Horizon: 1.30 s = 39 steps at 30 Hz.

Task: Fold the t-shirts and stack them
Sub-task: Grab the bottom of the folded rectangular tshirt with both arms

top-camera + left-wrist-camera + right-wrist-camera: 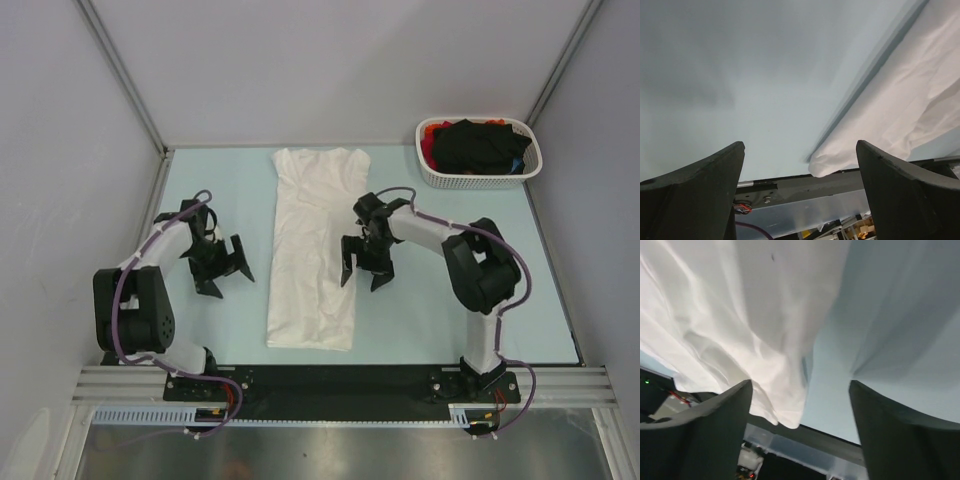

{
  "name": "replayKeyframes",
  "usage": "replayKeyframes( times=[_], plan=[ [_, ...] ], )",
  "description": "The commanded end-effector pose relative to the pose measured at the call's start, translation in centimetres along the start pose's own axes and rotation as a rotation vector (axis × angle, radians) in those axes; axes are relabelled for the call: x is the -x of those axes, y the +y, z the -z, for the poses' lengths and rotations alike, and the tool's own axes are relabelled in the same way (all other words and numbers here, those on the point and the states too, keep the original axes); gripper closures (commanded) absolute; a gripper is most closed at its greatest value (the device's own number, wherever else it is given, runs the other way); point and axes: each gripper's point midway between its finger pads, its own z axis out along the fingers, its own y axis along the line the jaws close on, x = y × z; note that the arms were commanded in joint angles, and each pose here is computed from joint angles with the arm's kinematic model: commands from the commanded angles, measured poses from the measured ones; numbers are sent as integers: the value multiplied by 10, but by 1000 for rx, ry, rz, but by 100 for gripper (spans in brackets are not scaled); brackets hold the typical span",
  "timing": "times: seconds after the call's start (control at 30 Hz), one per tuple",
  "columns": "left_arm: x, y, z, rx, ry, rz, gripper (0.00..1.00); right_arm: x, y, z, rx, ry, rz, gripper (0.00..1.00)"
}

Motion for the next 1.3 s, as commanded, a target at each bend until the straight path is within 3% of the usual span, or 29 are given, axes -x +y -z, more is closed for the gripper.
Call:
replayKeyframes(
  times=[0.0, 0.1, 0.23, 0.5, 0.87, 1.13, 1.27],
  plan=[
    [-24, -10, 8, -110, 6, -15, 0, -17, -2, 46, 1, -125, 36, 10],
    [-44, -9, -1, -143, 33, 7, 0, -38, -12, 63, 52, -169, -9, 9],
    [-63, -11, -11, -188, 44, 69, 0, -54, -4, 67, 246, -218, -73, 12],
    [-84, -11, -25, -111, 41, 4, 0, -93, -5, 29, 456, -154, -218, 14],
    [-88, -27, -44, -24, 94, -38, 2, -88, 25, 1, 451, -80, -176, 17],
    [-86, -39, -54, -27, 133, -63, 11, -81, 42, -5, 455, 5, -153, 19],
    [-92, -48, -60, -39, 168, -85, 12, -82, 41, -6, 374, 76, -148, 19]
  ],
)
